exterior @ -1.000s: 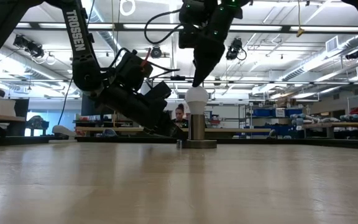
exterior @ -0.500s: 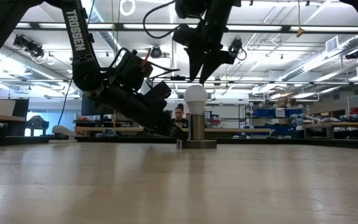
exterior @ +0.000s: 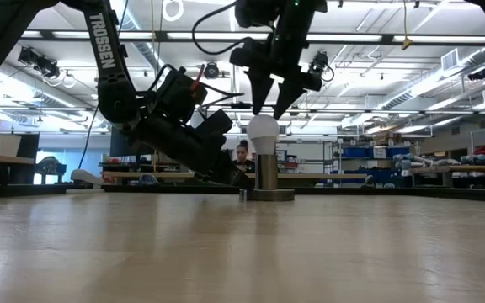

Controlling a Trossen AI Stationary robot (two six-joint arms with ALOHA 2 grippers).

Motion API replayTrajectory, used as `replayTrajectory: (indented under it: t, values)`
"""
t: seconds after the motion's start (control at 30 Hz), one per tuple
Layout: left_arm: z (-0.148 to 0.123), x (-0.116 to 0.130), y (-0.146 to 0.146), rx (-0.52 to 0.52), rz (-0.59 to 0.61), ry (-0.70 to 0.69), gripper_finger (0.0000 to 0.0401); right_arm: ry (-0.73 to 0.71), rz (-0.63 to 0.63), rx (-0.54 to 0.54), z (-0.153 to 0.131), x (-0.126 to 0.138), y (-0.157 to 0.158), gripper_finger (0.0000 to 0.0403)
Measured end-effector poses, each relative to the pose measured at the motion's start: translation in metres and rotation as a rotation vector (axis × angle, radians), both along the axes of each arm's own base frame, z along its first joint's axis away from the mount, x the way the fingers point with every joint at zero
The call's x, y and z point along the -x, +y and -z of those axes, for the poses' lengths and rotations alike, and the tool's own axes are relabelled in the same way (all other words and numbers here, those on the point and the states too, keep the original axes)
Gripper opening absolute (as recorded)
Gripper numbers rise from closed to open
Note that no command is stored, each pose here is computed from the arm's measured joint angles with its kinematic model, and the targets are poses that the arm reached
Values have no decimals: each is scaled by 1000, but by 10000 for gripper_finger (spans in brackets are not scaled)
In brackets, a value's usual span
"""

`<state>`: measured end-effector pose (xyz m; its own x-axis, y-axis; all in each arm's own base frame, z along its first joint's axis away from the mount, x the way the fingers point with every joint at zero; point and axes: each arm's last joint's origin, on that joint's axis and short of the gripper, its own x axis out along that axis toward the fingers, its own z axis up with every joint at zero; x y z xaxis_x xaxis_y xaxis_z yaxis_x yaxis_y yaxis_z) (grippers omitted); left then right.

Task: Screw lightbulb
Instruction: Remove the white lightbulb from the gold lamp

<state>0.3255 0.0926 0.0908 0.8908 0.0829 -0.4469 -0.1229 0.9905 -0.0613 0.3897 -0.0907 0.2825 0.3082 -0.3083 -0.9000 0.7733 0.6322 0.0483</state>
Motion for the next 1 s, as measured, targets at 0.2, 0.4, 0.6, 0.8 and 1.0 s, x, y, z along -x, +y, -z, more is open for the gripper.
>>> replayTrajectory:
  t: [0.2,0.4,0.6,0.8,1.0]
  values:
    - [0,0,0,0,0,0,1,-19,-38,-24,1,-4,10,289]
    - [0,0,0,0,0,0,1,-11,-41,-2,1,-5,15,298]
    - [0,0,0,0,0,0,1,19,-26,2,15,-2,10,277]
    - [0,0,0,0,0,0,1,45,-96,25,16,1,2,246]
    - [0,0,0,0,0,0,1,139,-499,121,13,0,-1,230]
